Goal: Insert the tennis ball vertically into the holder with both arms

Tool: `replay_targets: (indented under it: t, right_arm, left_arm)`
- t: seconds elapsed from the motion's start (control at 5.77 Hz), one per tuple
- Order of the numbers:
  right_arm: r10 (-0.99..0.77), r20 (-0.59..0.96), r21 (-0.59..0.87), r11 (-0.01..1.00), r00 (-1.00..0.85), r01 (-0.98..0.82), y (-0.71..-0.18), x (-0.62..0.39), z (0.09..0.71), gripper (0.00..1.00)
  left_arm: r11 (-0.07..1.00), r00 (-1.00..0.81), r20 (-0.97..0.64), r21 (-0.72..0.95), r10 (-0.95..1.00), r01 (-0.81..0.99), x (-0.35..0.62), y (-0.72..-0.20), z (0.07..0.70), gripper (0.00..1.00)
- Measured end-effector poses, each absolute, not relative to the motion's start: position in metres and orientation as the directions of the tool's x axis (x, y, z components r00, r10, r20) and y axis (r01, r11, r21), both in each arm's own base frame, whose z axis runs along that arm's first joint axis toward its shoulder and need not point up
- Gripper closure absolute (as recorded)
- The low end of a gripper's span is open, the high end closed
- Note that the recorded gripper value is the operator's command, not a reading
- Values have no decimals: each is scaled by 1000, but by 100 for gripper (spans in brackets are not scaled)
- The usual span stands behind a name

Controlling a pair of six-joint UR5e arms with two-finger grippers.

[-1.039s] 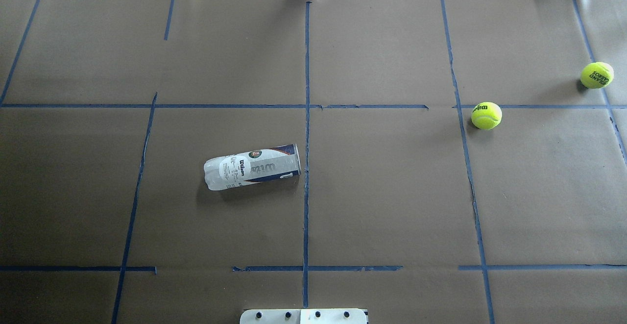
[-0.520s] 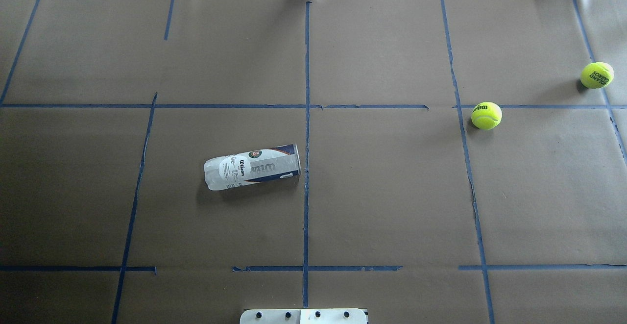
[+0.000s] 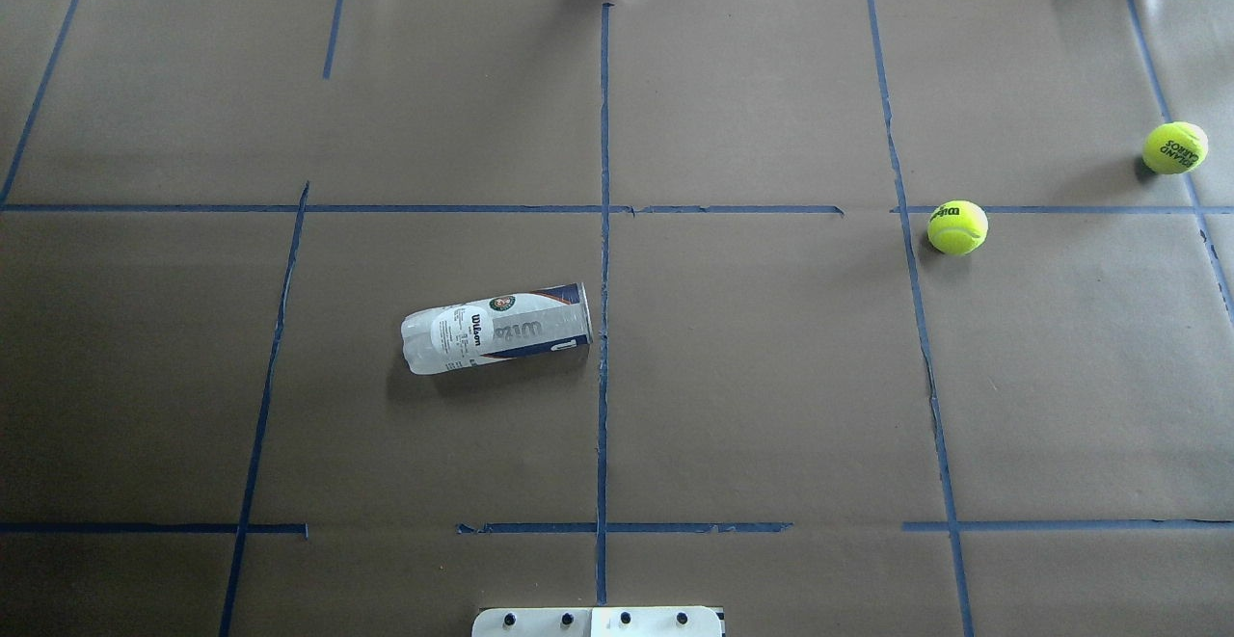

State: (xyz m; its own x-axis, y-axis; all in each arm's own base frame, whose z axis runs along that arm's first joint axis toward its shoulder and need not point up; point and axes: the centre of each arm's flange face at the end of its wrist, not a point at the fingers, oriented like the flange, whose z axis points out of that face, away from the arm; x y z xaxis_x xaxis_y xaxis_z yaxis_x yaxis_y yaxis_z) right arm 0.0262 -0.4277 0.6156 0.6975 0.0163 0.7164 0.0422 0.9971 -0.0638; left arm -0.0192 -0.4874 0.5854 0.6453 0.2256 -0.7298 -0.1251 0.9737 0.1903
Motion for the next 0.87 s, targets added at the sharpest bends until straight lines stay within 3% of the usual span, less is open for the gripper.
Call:
replay_targets:
  t: [0.52, 0.87]
  right_arm:
    - [9, 718, -53, 998, 696, 42, -431, 26, 610, 0]
    - [8, 719, -51, 998, 695, 41, -432, 26, 609, 0]
  left_arm:
    - [849, 558, -649, 467, 518, -245, 71, -527, 511, 0]
    - [750, 468, -594, 592, 654, -297, 177, -554, 405, 0]
